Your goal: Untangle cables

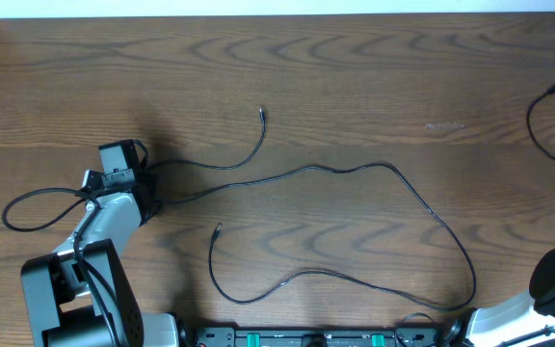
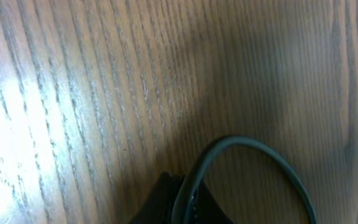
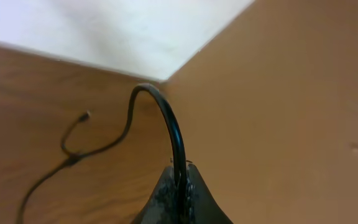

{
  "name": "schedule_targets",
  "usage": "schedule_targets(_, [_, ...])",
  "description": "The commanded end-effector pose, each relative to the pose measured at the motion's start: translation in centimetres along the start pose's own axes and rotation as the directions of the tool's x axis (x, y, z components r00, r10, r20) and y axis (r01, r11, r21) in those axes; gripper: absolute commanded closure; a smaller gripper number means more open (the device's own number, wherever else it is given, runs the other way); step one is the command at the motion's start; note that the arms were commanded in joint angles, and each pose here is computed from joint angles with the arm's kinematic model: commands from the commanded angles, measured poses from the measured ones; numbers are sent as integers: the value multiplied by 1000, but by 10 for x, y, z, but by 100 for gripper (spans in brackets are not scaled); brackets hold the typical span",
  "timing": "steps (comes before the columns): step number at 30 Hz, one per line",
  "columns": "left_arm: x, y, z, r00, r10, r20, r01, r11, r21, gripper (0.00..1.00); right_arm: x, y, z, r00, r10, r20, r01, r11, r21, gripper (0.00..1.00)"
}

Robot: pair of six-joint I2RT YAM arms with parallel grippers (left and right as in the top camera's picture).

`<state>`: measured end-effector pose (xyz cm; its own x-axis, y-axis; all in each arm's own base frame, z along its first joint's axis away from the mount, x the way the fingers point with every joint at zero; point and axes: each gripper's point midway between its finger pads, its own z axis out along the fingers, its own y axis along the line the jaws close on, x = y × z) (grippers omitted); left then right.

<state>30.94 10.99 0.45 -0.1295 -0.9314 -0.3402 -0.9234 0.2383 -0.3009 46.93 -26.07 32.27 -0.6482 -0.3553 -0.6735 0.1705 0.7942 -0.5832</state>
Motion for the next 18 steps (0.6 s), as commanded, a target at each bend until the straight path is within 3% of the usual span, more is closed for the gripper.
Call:
schedule_targets(1, [5, 3, 2, 1000, 6, -28, -6, 1000, -4, 92, -9, 43, 4, 999, -9, 54, 19, 982, -187, 92])
schedule_targets(4, [8, 2, 2, 999, 6, -41, -6, 1000, 2, 92, 6, 72, 11, 1000, -1, -3, 0, 957, -291, 69])
schedule_targets(5, [8, 3, 2, 999, 7, -42, -7, 1000, 0, 92, 12, 78, 12, 999, 26, -37, -36, 950, -310, 71])
schedule_targets(6, [8, 3, 2, 999, 7, -43, -7, 1000, -1, 93, 15, 83, 13, 998, 40, -57, -57, 945, -321, 79])
schedule_targets(8, [9, 4, 2, 999, 7, -44, -7, 1000, -4, 93, 22, 89, 13, 992, 78, -100, -107, 936, -334, 80])
schedule_targets(10, [9, 5, 2, 999, 8, -46, -9, 1000, -8, 93, 27, 92, 12, 975, 161, -152, -204, 921, -333, 59])
schedule_targets(11, [9, 5, 2, 999, 9, -48, -9, 1000, -10, 92, 28, 93, 11, 967, 192, -169, -240, 912, -333, 55])
schedule_targets(18, [10, 6, 2, 999, 9, -49, -10, 1000, -14, 92, 50, 144, -19, 918, 209, -337, -365, 780, -508, 51])
